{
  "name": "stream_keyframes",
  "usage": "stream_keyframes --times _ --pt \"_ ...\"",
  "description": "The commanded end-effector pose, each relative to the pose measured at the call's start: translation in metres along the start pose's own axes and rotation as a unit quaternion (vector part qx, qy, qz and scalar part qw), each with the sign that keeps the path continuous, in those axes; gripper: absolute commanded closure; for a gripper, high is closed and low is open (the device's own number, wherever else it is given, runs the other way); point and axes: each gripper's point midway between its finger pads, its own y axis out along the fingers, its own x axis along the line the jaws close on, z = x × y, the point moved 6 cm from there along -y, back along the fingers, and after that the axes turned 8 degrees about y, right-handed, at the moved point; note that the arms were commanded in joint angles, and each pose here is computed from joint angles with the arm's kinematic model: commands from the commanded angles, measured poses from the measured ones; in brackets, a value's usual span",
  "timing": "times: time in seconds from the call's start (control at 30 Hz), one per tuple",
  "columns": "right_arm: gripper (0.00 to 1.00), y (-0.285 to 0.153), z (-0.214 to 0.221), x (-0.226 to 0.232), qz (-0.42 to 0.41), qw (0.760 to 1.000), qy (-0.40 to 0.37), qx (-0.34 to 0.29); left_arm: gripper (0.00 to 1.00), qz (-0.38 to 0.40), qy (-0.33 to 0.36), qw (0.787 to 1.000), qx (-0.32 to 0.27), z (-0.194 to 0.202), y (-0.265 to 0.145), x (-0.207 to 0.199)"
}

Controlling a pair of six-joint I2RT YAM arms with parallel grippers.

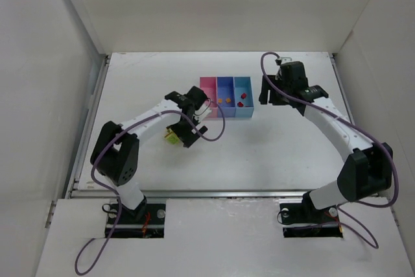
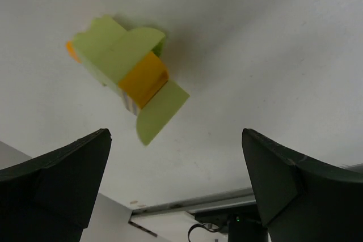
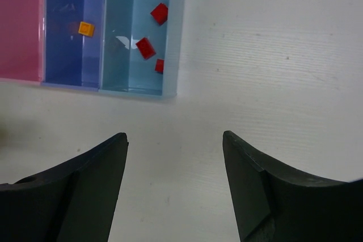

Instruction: Sort the legos into containers by color

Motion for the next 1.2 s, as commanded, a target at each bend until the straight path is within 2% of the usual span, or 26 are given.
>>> stream_keyframes --times 0.0,0.13,0.27,0.57,0.77,0.9,1.0,1.03,1.07,1.17 --pt "0.26 -0.006 -0.019 0.029 -0.030 0.999 -0.016 -0.034 0.00 -0.021 0.012 0.999 0.028 0.014 0.001 -0.003" --pt "0.26 -0.004 -0.014 0.033 -0.023 0.999 -0.023 -0.028 0.00 -0.061 0.011 0.997 0.056 0.024 0.025 0.002" --pt "0.26 -0.003 -0.005 0.032 -0.019 0.999 -0.017 -0.020 0.00 -0.121 0.004 0.992 0.047 0.021 0.032 0.011" --pt "0.26 -0.003 -0.006 0.031 -0.015 1.000 -0.016 -0.022 0.00 -0.047 0.007 0.998 0.052 0.016 0.058 -0.012" --pt "0.26 0.000 -0.009 0.033 -0.015 1.000 -0.016 -0.022 0.01 -0.067 0.008 0.996 0.058 0.017 0.062 -0.008" --pt "0.26 0.000 -0.009 0.033 -0.015 1.000 -0.016 -0.022 0.09 -0.104 0.006 0.994 0.045 0.014 0.058 0.001" --pt "0.26 0.000 -0.009 0.033 -0.015 1.000 -0.016 -0.022 0.21 -0.111 0.010 0.993 0.041 0.013 0.058 0.003" --pt "0.26 0.000 -0.009 0.033 -0.015 1.000 -0.016 -0.022 0.25 -0.117 0.010 0.992 0.043 0.013 0.058 0.005" --pt "0.26 0.000 -0.009 0.033 -0.015 1.000 -0.016 -0.022 0.36 -0.117 0.010 0.992 0.043 0.013 0.058 0.005" --pt "0.26 0.000 -0.009 0.033 -0.015 1.000 -0.016 -0.022 0.50 -0.119 0.008 0.992 0.039 0.011 0.058 0.005"
